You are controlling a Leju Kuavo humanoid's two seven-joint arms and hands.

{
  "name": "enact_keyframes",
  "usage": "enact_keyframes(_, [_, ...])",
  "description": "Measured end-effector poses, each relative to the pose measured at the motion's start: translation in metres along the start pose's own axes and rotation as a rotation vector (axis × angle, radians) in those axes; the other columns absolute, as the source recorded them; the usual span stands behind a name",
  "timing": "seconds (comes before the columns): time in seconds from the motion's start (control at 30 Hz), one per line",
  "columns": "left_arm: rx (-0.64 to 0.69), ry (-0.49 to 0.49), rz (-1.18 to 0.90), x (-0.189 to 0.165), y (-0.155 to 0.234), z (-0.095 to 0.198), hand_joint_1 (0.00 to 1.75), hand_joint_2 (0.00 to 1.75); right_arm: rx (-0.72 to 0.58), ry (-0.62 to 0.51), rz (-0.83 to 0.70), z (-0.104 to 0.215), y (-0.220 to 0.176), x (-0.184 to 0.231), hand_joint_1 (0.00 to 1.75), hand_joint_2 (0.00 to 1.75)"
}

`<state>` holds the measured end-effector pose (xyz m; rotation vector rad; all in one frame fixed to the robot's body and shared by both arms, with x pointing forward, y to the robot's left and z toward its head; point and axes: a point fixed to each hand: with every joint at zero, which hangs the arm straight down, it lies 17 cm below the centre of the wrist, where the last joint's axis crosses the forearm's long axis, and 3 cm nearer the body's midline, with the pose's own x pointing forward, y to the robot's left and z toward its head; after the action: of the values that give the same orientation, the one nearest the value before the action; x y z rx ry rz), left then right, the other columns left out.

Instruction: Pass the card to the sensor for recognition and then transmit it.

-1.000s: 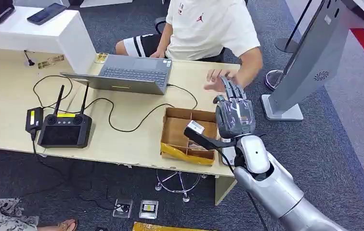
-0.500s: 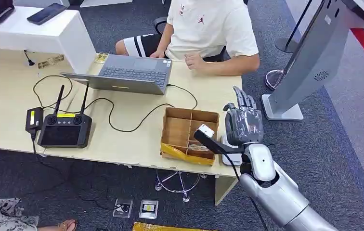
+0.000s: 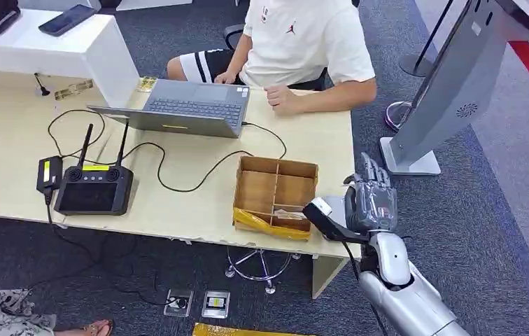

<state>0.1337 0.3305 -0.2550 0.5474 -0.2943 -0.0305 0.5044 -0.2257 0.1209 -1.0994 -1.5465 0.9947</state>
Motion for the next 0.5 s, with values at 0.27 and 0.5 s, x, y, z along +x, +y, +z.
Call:
enact_keyframes(0.27, [0.006,0.012,0.002,-0.003,0.003,-0.002,0.0,1.75,0.052,-0.012,0.001,0.009,0.023,0.002,1.75,1.75])
enact_keyframes(0.5, [0.009,0.015,-0.004,-0.005,0.005,-0.002,0.0,1.75,0.108,-0.018,-0.004,0.018,0.047,0.01,1.75,1.75])
